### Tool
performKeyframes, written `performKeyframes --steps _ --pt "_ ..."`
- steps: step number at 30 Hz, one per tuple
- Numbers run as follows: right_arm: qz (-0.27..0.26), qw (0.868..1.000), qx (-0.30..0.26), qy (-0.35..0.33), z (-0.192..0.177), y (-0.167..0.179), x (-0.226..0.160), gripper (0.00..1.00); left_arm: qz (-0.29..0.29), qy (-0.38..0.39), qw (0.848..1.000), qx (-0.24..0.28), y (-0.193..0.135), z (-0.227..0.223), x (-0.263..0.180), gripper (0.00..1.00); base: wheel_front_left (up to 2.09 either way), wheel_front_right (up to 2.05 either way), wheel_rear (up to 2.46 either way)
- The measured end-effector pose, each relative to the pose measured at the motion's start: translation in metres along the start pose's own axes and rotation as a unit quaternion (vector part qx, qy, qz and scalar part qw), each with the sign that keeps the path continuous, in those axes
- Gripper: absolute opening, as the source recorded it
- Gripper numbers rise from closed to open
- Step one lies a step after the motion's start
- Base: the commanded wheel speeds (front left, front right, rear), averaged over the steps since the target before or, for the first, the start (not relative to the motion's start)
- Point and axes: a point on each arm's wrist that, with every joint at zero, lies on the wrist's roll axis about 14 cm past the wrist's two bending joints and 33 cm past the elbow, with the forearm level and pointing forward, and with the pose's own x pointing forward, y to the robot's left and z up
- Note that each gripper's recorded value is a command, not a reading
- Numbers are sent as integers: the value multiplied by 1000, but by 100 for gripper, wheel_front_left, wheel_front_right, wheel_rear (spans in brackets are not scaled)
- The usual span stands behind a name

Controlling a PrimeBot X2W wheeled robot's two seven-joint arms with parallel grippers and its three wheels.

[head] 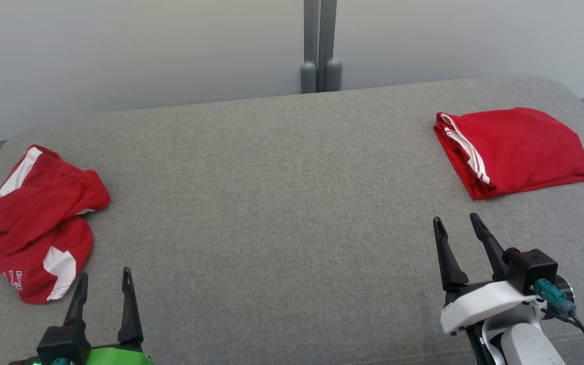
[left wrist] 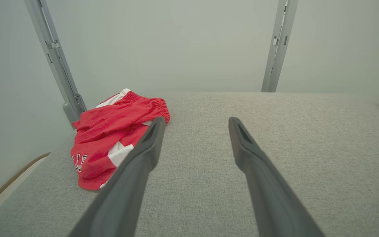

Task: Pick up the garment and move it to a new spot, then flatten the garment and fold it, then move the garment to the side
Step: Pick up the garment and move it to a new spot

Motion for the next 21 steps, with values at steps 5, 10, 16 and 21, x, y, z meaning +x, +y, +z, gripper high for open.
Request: performKeyframes --steps 5,10,16,21 --pt "-4 1000 0 0 0 -2 -1 100 3 -3 1000 -5 0 2 1 100 0 0 0" --pt "-4 1000 1 0 0 -2 -1 100 4 -4 1000 -5 0 3 2 100 0 0 0" --pt "1 1000 2 5 -3 1 0 100 16 -6 1000 -5 7 3 0 100 0 0 0" --pt "7 1000 3 8 -6 5 2 100 24 -8 1000 -4 13 5 -2 100 0 0 0"
